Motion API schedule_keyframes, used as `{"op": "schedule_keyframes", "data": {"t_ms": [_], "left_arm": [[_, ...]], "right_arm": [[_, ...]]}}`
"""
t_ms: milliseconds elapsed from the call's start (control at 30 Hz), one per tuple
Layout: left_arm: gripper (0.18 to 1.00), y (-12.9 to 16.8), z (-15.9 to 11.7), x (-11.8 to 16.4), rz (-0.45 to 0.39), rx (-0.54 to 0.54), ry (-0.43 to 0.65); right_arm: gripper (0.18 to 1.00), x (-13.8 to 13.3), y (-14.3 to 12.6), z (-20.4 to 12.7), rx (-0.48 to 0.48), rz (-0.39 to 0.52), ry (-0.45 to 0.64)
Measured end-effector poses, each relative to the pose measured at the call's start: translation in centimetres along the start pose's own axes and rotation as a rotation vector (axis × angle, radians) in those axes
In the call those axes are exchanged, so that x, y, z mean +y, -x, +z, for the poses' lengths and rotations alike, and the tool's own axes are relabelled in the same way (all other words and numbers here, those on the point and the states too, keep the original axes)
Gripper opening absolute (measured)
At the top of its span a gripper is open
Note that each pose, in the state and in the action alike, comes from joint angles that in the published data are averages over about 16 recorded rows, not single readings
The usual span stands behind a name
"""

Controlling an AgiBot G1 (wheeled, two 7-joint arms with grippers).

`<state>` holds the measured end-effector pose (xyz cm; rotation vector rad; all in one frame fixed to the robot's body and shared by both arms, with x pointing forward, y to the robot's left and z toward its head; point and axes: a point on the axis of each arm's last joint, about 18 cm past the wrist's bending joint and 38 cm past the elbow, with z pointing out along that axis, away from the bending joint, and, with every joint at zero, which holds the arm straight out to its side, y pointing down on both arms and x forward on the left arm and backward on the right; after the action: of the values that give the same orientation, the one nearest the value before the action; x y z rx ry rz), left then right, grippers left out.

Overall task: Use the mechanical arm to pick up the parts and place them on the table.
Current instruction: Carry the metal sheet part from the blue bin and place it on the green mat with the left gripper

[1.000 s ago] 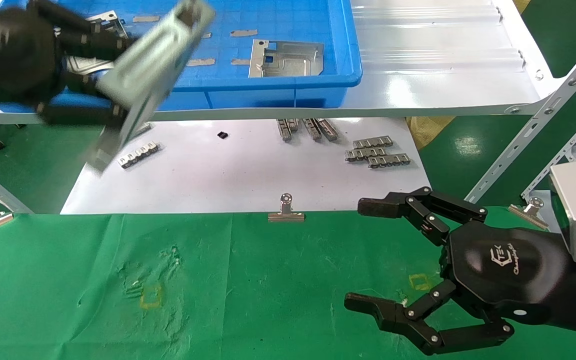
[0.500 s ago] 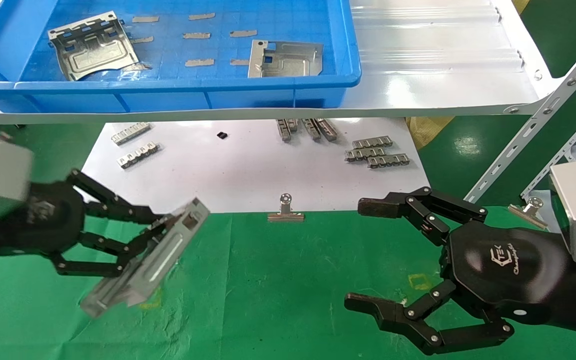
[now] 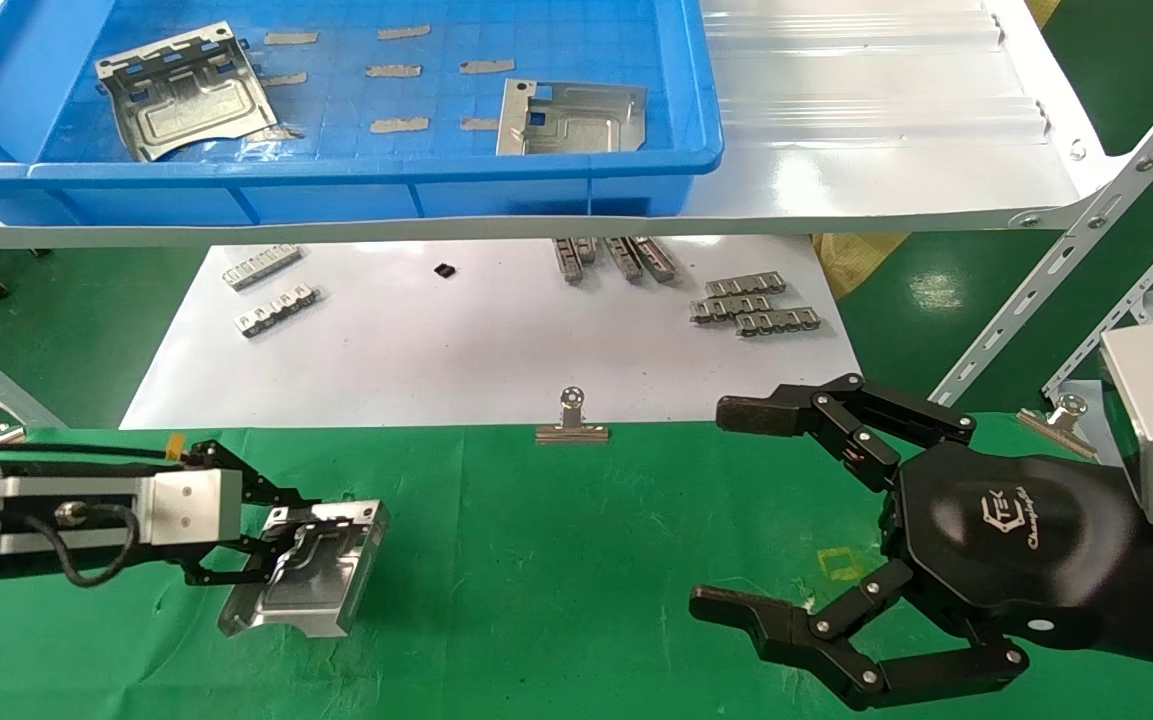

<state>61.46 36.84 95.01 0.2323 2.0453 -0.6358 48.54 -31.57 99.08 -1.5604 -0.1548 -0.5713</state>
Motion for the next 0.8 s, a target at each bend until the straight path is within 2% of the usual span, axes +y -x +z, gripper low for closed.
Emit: {"op": "schedule_keyframes", "data": {"t_ms": [167,500,800], "left_arm": [[0.192,-1.0,0.4,0.4,0.033,-0.015,0.048],[0.203,-1.8,0.7,0.6,0.028,-0.018,0.098],[0.271,-2.0,0.6,0.6,0.008,-0.009,0.106]], "right_arm": [[1.001,0.0,0.0,0.0,0.0,0.0,0.0],[1.001,0.0,0.0,0.0,0.0,0.0,0.0],[1.001,0.0,0.0,0.0,0.0,0.0,0.0]]}}
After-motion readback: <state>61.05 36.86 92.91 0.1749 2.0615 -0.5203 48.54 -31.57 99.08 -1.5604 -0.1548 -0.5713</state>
